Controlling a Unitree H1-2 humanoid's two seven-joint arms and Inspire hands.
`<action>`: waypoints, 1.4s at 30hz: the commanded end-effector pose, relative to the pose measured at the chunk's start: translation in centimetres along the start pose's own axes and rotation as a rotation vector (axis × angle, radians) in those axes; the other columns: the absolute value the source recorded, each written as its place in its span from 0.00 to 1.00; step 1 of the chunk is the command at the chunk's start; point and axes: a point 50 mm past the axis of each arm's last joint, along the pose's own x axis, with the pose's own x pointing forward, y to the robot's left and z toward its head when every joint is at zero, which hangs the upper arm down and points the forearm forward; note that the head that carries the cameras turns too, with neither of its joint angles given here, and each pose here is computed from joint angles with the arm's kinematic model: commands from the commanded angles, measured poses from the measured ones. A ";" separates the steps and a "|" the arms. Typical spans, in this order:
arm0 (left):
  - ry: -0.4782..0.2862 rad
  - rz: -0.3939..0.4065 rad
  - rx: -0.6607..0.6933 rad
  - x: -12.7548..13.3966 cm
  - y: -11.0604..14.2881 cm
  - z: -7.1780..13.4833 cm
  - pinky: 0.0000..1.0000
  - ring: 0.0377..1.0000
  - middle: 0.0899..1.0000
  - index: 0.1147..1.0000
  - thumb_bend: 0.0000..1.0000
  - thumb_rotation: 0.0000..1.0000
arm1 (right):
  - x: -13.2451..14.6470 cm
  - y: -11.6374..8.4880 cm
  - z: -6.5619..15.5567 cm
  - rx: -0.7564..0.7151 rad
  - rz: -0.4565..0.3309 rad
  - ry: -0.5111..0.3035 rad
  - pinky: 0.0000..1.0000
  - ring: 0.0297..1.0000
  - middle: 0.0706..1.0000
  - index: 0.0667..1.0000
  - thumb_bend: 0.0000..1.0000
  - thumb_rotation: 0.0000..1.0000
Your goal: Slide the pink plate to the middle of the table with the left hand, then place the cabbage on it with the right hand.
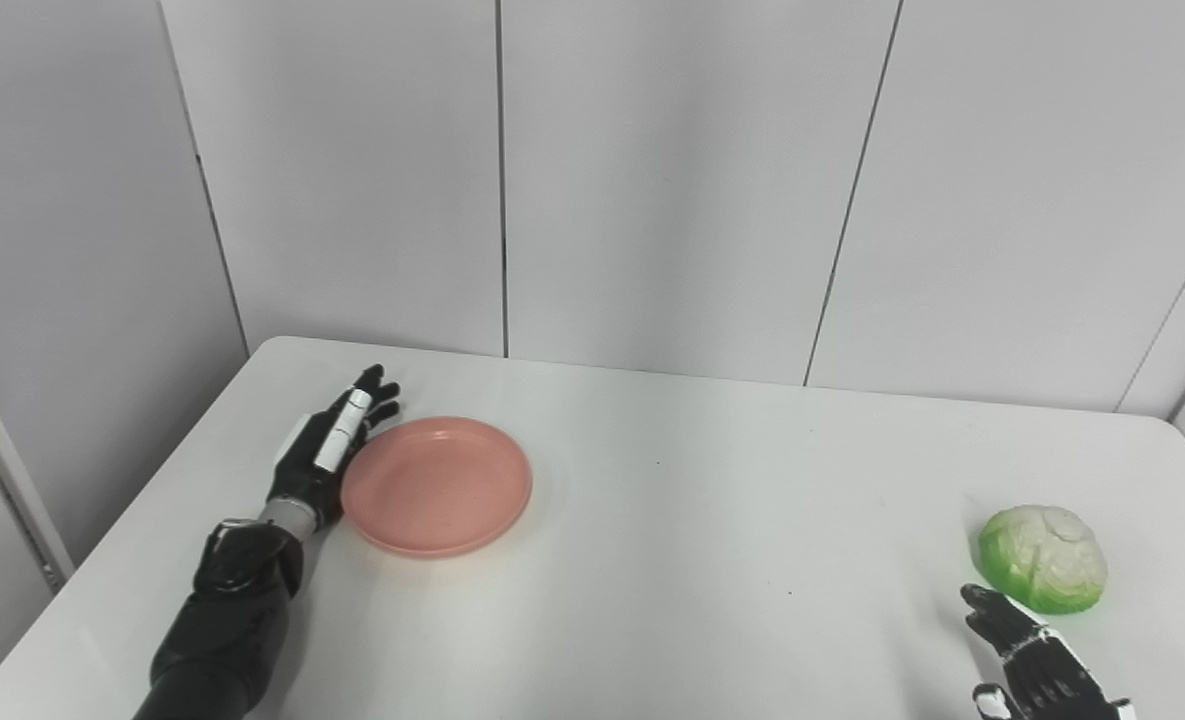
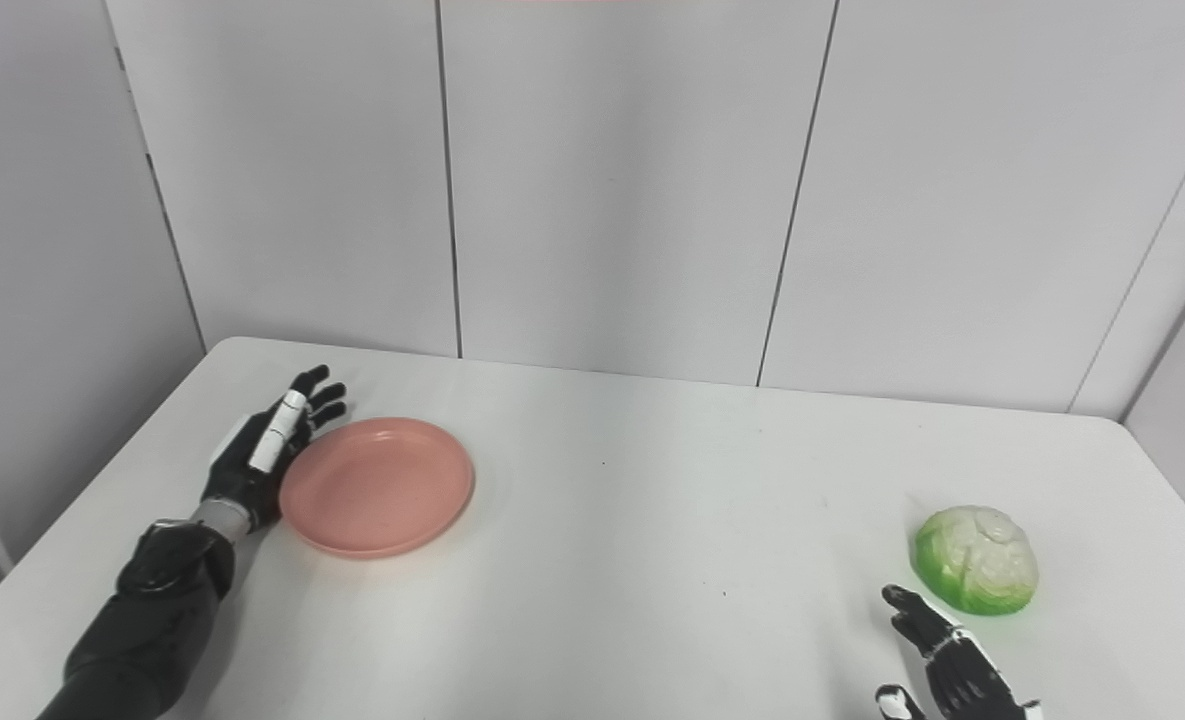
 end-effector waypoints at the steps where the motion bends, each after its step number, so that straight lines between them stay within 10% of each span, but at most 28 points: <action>1: -0.060 -0.050 0.011 1.4 -1.1 2.0 0.77 0.92 0.90 0.90 0.93 0.81 | 2.3 1.3 -2.3 0.028 0.007 0.123 0.86 0.84 0.77 0.68 0.66 0.61; 42: 0.036 -0.028 -0.254 -3.0 -14.2 0.1 0.93 0.93 0.92 0.89 0.94 0.86 | 2.6 5.1 -1.6 0.048 0.015 0.131 0.88 0.85 0.78 0.68 0.66 0.60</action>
